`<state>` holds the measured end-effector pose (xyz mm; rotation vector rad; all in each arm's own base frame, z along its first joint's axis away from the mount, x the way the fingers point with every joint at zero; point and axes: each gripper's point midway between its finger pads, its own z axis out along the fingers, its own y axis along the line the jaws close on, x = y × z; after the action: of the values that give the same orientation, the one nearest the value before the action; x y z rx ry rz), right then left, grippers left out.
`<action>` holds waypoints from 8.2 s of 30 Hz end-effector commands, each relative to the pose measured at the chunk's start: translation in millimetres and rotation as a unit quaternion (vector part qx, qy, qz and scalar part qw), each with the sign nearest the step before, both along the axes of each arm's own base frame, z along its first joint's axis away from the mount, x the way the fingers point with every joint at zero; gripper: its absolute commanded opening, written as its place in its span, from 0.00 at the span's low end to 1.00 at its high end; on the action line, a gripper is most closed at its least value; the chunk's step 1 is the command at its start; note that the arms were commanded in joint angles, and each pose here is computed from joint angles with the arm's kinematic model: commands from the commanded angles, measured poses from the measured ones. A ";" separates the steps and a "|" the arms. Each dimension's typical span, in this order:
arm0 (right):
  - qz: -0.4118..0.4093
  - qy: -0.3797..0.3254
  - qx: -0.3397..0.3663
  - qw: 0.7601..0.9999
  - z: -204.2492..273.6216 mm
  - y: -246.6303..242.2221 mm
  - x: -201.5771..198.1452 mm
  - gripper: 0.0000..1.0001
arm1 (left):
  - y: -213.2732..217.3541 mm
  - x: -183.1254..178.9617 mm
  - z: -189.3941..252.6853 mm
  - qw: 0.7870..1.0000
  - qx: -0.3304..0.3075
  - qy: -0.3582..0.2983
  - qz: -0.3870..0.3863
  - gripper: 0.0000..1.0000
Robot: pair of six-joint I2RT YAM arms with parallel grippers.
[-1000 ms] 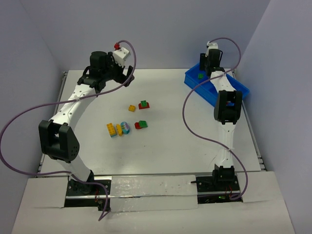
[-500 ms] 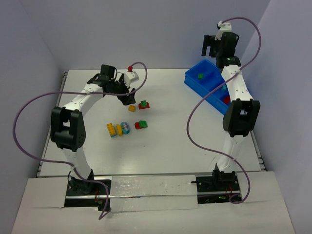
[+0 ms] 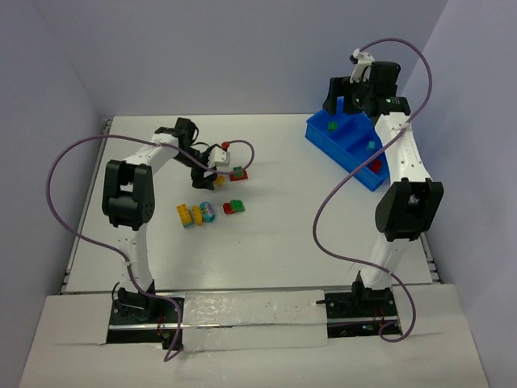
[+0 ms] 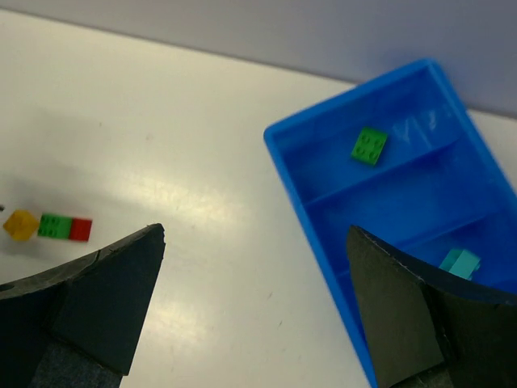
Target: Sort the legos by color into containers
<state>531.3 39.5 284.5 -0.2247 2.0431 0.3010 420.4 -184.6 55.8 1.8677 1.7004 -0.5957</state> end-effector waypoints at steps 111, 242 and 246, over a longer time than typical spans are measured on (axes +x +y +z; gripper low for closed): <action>-0.018 0.045 0.052 0.998 -60.3 -1.5 54.0 0.00 | -42.8 23.4 221.0 0.841 -0.250 -0.070 0.474 0.99; -0.035 0.024 0.009 0.999 9.3 -28.7 -52.2 1.00 | -92.9 32.4 -3.3 0.985 -0.024 0.030 0.168 0.42; -0.033 0.026 0.013 0.999 7.5 -27.5 -51.5 1.00 | -93.5 31.5 -3.2 0.986 -0.023 0.023 0.165 0.49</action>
<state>484.0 11.5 279.0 -0.1355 2.1254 0.2781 450.2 -273.4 47.0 1.4794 2.0084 -0.5617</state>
